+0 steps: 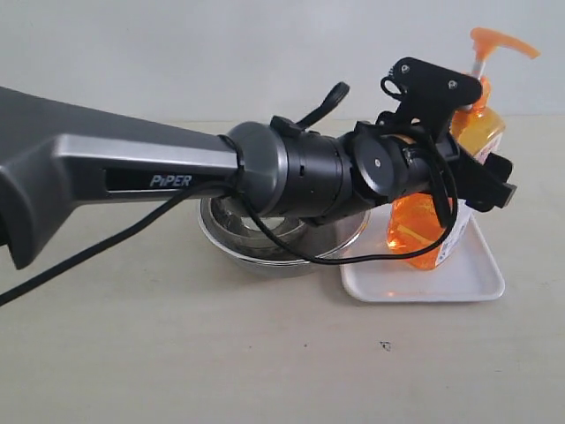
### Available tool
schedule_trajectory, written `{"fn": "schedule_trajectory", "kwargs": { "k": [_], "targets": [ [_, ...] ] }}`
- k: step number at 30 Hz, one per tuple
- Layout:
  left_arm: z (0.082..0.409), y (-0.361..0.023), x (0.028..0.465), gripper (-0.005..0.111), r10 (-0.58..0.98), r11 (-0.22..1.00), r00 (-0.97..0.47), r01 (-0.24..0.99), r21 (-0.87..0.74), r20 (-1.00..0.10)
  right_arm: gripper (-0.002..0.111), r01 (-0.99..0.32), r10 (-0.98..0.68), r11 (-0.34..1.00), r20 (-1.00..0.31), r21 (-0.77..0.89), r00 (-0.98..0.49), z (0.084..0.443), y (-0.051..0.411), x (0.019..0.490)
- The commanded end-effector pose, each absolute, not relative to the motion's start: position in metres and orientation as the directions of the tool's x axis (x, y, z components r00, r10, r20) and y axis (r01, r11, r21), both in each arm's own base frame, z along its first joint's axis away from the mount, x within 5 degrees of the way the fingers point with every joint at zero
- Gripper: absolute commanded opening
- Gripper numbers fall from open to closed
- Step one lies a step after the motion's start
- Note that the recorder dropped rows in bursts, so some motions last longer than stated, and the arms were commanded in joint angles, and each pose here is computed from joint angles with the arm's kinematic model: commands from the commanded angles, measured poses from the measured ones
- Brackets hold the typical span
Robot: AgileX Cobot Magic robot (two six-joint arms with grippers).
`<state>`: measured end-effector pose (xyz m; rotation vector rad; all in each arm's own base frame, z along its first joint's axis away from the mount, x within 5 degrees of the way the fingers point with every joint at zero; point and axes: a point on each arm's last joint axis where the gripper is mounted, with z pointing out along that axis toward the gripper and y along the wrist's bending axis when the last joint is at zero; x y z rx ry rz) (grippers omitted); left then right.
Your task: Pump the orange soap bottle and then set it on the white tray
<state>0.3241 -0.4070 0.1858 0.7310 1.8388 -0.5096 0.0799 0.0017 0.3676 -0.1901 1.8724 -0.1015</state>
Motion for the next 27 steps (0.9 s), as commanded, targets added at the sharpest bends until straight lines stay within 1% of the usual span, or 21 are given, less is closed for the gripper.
{"fn": "schedule_trajectory", "kwargs": {
  "k": [1,5,9,13,16,18,20,24,26,27],
  "targets": [
    [0.221,-0.404,0.318,0.092,0.217,0.700,-0.233,0.714,-0.015,-0.948,0.000,-0.081,-0.182,0.983,-0.937,-0.165,-0.299,0.367,0.002,0.080],
    [0.245,-0.402,0.307,0.092,0.253,0.625,-0.237,0.780,-0.029,-0.938,0.000,-0.081,-0.182,0.983,-0.937,-0.165,-0.299,0.367,0.002,0.080],
    [0.273,-0.393,0.297,0.092,0.333,0.522,-0.163,0.852,0.038,-0.929,0.000,-0.081,-0.182,0.983,-0.935,-0.165,-0.305,0.366,0.002,0.080],
    [0.301,-0.376,0.298,0.092,0.304,0.514,-0.174,0.858,0.008,-0.937,0.000,-0.081,-0.185,0.982,-0.931,-0.168,-0.315,0.365,0.001,0.079],
    [0.315,-0.359,0.307,0.092,0.261,0.542,-0.234,0.838,-0.059,-0.936,0.000,-0.081,-0.185,0.982,-0.929,-0.168,-0.320,0.365,0.001,0.079],
    [0.318,-0.344,0.315,0.092,0.262,0.545,-0.290,0.832,-0.107,-0.920,0.000,-0.081,-0.185,0.982,-0.928,-0.168,-0.322,0.365,0.001,0.079],
    [0.316,-0.330,0.322,0.092,0.302,0.526,-0.332,0.840,-0.134,-0.894,0.000,-0.081,-0.185,0.982,-0.928,-0.168,-0.324,0.364,0.001,0.079],
    [0.300,-0.300,0.335,0.092,0.388,0.501,-0.431,0.840,-0.206,-0.815,0.000,-0.081,-0.185,0.982,-0.929,-0.168,-0.321,0.365,0.001,0.079],
    [0.291,-0.286,0.343,0.091,0.397,0.524,-0.470,0.821,-0.227,-0.788,0.000,-0.083,-0.181,0.983,-0.929,-0.163,-0.322,0.365,0.002,0.079],
    [0.284,-0.274,0.349,0.083,0.390,0.545,-0.504,0.801,-0.249,-0.770,0.000,-0.086,-0.175,0.984,-0.930,-0.156,-0.322,0.364,0.002,0.079]
  ]
}}
